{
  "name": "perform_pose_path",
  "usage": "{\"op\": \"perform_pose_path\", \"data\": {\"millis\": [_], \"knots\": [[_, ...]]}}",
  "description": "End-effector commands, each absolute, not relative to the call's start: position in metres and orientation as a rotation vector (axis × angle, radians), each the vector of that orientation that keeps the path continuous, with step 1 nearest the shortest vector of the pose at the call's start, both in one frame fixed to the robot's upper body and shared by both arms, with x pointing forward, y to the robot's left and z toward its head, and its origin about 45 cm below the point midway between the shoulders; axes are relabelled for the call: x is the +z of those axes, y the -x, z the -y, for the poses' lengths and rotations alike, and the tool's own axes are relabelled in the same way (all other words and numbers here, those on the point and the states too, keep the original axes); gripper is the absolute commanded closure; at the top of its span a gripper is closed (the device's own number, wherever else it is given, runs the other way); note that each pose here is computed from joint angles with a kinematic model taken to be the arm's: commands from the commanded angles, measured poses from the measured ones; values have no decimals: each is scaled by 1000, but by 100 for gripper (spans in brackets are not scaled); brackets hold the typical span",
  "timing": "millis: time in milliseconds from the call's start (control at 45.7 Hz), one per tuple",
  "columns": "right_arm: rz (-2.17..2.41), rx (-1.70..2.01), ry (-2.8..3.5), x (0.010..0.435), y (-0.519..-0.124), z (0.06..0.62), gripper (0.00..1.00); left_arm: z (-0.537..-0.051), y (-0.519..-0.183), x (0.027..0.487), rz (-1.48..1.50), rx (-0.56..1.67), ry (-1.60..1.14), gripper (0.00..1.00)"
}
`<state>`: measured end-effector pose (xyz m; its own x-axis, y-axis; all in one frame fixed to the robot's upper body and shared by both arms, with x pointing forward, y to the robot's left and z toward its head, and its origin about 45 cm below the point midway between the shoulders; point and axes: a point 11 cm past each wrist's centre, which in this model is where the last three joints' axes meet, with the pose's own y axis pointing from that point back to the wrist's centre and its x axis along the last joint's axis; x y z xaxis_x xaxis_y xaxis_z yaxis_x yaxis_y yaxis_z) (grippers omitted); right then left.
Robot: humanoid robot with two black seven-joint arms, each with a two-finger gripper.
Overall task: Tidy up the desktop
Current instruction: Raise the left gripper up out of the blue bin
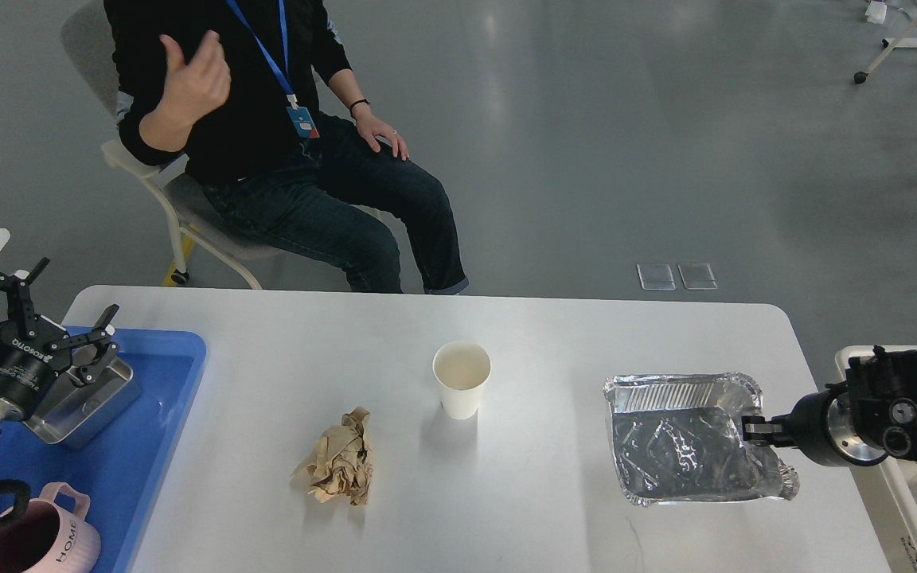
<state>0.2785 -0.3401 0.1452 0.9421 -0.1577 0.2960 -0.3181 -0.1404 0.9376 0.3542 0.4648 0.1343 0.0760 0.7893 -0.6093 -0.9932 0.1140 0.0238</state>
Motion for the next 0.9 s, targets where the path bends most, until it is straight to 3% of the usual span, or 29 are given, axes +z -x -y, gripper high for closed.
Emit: {"op": "perform_pose_path", "data": {"millis": [0,504,876], "knots": [[357,136,-1729,144,-278,336,100,-464,-355,135,-546,1410,467,3],[381,129,-1719,147,-278,344,100,-462,-363,125,-567,1520,417,3],[405,129,-1722,151,-281,347,100,-448,-403,166,-516,1455,441,3]]}}
